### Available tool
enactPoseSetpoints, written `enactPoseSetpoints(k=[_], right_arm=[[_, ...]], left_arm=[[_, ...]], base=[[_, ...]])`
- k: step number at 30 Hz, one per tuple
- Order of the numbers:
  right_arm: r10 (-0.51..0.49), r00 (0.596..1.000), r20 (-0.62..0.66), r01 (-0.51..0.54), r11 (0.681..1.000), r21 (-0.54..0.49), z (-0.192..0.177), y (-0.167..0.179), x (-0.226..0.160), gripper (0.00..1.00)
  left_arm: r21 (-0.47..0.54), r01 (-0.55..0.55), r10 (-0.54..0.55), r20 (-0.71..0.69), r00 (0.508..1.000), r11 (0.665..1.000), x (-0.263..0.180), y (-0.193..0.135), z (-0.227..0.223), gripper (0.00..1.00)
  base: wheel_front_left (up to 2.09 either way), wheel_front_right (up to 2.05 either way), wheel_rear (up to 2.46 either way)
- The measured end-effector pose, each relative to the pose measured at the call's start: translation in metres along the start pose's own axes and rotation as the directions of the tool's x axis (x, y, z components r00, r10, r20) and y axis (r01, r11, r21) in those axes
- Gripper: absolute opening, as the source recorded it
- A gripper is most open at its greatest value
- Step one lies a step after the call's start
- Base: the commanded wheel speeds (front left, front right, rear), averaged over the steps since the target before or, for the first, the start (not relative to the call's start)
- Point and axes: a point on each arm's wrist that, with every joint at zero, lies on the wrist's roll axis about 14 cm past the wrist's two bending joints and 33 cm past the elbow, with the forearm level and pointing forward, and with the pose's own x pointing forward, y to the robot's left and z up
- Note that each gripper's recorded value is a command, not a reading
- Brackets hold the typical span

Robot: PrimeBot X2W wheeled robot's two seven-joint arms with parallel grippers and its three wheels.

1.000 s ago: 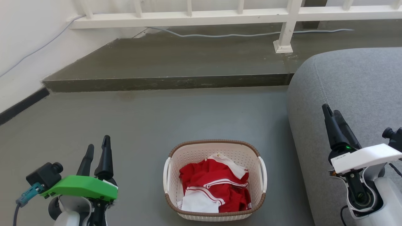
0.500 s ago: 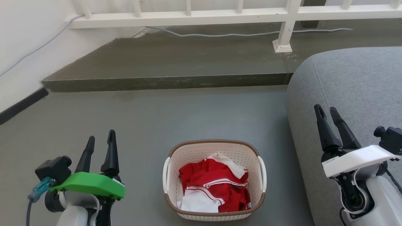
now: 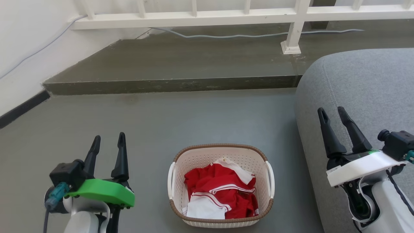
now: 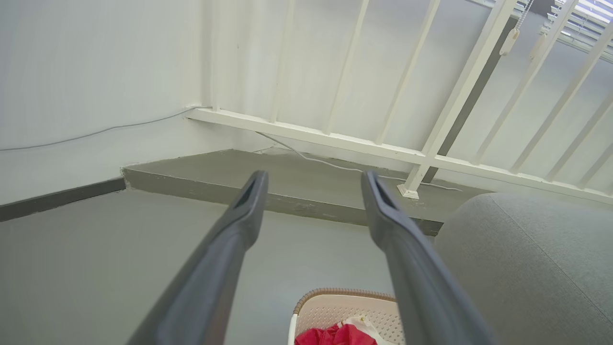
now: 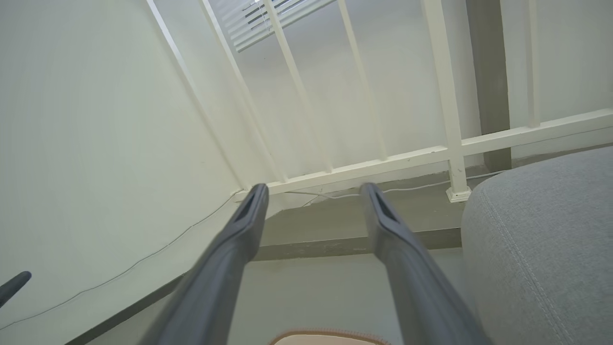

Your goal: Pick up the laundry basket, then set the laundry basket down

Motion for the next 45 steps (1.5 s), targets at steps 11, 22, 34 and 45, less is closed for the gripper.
enactPoseSetpoints(k=[11, 22, 34, 45], right_arm=[[0.038, 0.999, 0.004, -0.037, 0.991, -0.131, -0.001, 0.005, -0.001, 1.00], [0.011, 1.000, -0.008, -0.012, 0.990, -0.138, -0.006, -0.002, -0.002, 1.00], [0.008, 1.000, -0.016, -0.010, 0.990, -0.143, -0.009, -0.002, -0.002, 1.00], [0.002, 0.999, -0.049, -0.009, 0.991, -0.137, -0.021, -0.005, 0.004, 1.00]], left_arm=[[0.141, 0.057, -0.062, 0.037, 0.997, 0.988, 0.005, -0.015, 0.008, 1.00], [0.143, 0.056, -0.062, 0.039, 0.997, 0.988, 0.005, -0.014, 0.009, 1.00], [0.140, 0.060, -0.065, 0.037, 0.997, 0.988, 0.005, -0.016, 0.008, 1.00], [0.130, 0.064, -0.065, 0.004, 0.998, 0.989, 0.012, -0.017, -0.005, 1.00]], base=[[0.00, 0.00, 0.00], [0.00, 0.00, 0.00], [0.00, 0.00, 0.00], [0.00, 0.00, 0.00]])
